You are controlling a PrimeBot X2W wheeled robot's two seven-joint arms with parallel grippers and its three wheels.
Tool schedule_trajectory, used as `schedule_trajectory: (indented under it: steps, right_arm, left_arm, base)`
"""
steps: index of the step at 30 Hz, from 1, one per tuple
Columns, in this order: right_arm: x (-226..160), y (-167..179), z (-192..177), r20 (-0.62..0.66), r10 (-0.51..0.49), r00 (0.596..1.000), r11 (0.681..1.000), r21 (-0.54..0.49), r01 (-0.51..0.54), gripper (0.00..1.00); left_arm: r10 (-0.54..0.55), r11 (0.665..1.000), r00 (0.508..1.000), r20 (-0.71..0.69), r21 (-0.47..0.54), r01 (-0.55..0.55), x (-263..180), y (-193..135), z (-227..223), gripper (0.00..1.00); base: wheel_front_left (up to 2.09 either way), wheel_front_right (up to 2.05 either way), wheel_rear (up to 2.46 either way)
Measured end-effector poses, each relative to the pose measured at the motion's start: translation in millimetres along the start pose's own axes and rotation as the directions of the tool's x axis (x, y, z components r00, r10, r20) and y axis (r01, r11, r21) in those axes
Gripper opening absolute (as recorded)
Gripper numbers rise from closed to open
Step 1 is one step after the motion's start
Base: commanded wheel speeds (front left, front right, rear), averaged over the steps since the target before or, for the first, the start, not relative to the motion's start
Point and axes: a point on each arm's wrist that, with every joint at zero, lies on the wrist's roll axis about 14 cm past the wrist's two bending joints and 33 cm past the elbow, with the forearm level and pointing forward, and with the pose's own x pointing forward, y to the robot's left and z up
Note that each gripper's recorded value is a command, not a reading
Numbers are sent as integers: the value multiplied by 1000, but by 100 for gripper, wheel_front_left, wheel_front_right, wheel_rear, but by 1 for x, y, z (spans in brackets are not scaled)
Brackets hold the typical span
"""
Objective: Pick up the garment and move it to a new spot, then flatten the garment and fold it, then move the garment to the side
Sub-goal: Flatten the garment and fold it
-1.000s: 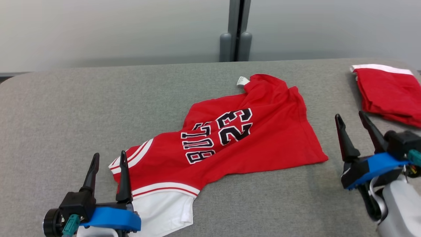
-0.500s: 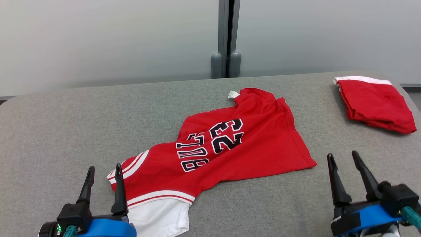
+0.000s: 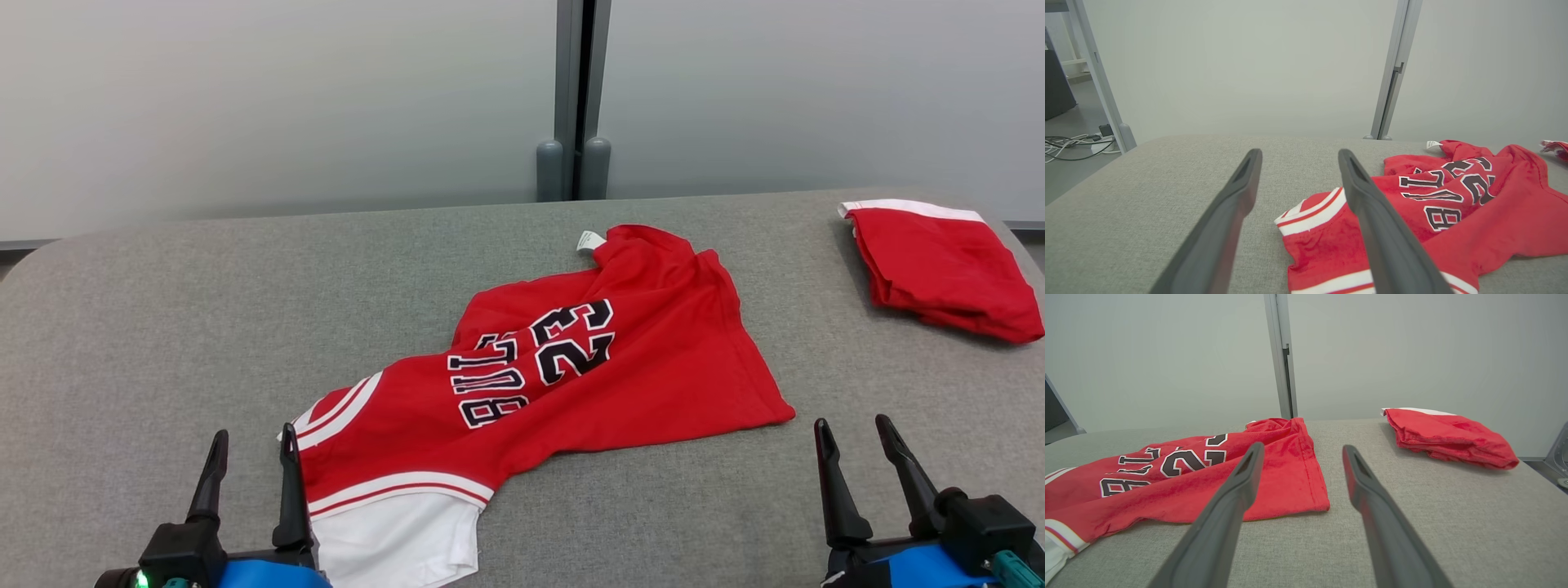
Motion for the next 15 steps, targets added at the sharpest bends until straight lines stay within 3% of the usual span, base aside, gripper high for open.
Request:
schedule_trajectory:
  steps: [15]
  right_arm:
    - [-1, -3, -19, -61, -10, 998, 1000, 7, 10, 100]
  left_arm:
    - [-18, 1000, 999, -33, 14, 18, -9, -2, -10, 100]
  base:
    - [0, 0, 0]
